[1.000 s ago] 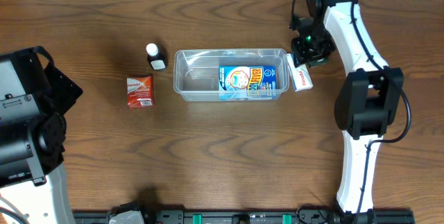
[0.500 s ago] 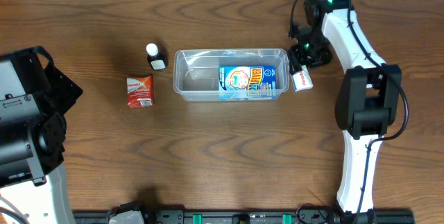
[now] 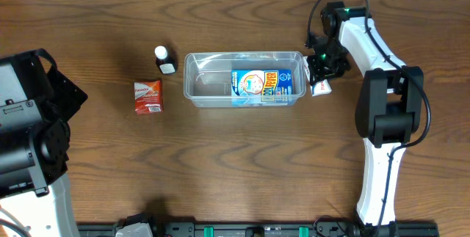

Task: Pack container
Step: 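Lower the right gripper and grasp the white-green Panadol box, then carry the Panadol box left and drop it into the container, then lift the right gripper and move it to the green Zam-Buk box, then grasp the dark green Zam-Buk box with the right gripper, then carry the Zam-Buk box over the container and release it inside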

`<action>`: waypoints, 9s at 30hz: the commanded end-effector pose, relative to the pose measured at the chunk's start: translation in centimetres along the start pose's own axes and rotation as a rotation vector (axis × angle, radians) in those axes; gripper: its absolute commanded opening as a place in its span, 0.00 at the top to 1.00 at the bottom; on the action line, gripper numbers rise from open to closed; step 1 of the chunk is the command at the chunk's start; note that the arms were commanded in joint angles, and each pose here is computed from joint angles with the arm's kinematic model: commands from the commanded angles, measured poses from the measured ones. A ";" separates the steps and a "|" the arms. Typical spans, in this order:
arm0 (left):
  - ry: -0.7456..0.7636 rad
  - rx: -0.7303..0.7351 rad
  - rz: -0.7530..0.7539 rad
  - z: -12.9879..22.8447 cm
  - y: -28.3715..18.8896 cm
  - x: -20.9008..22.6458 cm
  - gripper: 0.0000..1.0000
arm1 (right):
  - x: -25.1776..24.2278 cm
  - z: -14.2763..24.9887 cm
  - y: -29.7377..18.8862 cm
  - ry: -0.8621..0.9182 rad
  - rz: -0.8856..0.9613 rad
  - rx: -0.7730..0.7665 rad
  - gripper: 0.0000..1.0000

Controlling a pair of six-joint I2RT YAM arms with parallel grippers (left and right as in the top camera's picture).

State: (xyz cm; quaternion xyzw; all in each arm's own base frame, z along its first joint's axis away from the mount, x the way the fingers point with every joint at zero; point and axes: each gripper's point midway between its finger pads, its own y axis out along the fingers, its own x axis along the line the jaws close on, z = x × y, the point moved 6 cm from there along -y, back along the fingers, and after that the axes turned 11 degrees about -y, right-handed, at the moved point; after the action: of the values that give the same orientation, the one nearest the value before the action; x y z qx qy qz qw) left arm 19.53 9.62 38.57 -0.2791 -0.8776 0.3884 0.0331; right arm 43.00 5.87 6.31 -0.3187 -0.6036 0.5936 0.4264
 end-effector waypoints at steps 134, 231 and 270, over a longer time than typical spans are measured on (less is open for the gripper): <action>-0.004 -0.018 -0.007 -0.5 -0.3 0.2 0.02 | -3.8 0.1 -16.8 0.119 0.308 -0.186 0.22; -0.005 -0.018 -0.007 -0.5 -0.3 0.2 0.02 | 15.3 -4.1 -15.6 -0.015 0.078 -0.253 0.51; -0.004 -0.018 -0.007 -0.5 -0.3 0.2 0.02 | 18.2 -3.5 -7.3 0.170 0.189 -0.077 0.51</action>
State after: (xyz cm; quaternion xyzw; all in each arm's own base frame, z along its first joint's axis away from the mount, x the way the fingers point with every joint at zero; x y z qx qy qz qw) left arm 19.53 9.62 38.57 -0.2790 -0.8776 0.3884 0.0329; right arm 39.35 23.03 15.66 -0.4301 -0.5629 0.5753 0.4089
